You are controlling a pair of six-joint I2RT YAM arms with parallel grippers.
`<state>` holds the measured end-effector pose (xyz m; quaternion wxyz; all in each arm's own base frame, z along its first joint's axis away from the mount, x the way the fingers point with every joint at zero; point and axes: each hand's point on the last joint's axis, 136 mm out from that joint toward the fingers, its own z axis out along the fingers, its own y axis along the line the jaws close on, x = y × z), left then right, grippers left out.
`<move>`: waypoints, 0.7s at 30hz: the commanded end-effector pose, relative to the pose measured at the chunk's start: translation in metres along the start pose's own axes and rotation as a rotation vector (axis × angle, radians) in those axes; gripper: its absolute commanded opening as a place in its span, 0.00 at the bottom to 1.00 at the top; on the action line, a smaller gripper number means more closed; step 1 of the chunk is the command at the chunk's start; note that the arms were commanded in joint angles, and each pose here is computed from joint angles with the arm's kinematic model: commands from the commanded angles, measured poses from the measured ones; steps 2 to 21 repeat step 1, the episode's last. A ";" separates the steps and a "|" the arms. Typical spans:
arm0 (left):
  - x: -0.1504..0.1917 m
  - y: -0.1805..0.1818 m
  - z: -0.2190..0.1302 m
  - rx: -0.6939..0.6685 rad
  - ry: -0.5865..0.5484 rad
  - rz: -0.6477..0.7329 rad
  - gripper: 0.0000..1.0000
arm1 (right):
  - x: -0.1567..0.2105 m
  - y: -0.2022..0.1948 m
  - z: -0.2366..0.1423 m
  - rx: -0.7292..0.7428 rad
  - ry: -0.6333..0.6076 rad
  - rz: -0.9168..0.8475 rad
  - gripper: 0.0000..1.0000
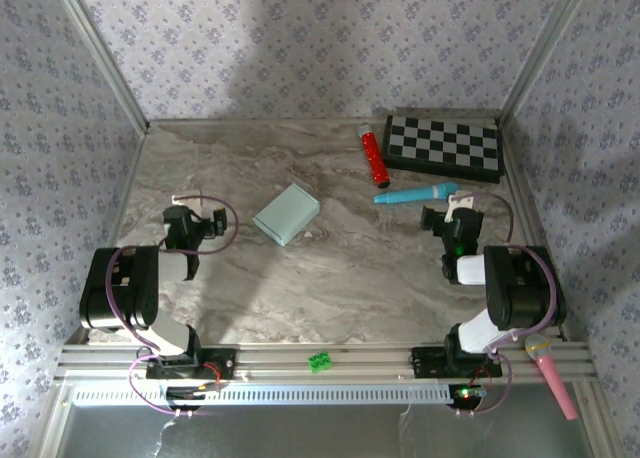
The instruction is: Fold the paper box
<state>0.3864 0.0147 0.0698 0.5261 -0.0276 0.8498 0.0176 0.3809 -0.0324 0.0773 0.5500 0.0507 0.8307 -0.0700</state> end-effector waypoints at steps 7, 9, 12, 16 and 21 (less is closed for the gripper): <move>-0.021 0.000 0.002 -0.001 -0.065 -0.014 1.00 | -0.012 -0.001 0.002 0.017 -0.032 0.001 1.00; -0.021 0.000 0.002 -0.001 -0.065 -0.014 1.00 | -0.012 -0.001 0.002 0.017 -0.032 0.001 1.00; -0.021 0.000 0.002 -0.001 -0.065 -0.014 1.00 | -0.012 -0.001 0.002 0.017 -0.032 0.001 1.00; -0.021 0.000 0.002 -0.001 -0.065 -0.014 1.00 | -0.012 -0.001 0.002 0.017 -0.032 0.001 1.00; -0.021 0.000 0.002 -0.001 -0.065 -0.014 1.00 | -0.012 -0.001 0.002 0.017 -0.032 0.001 1.00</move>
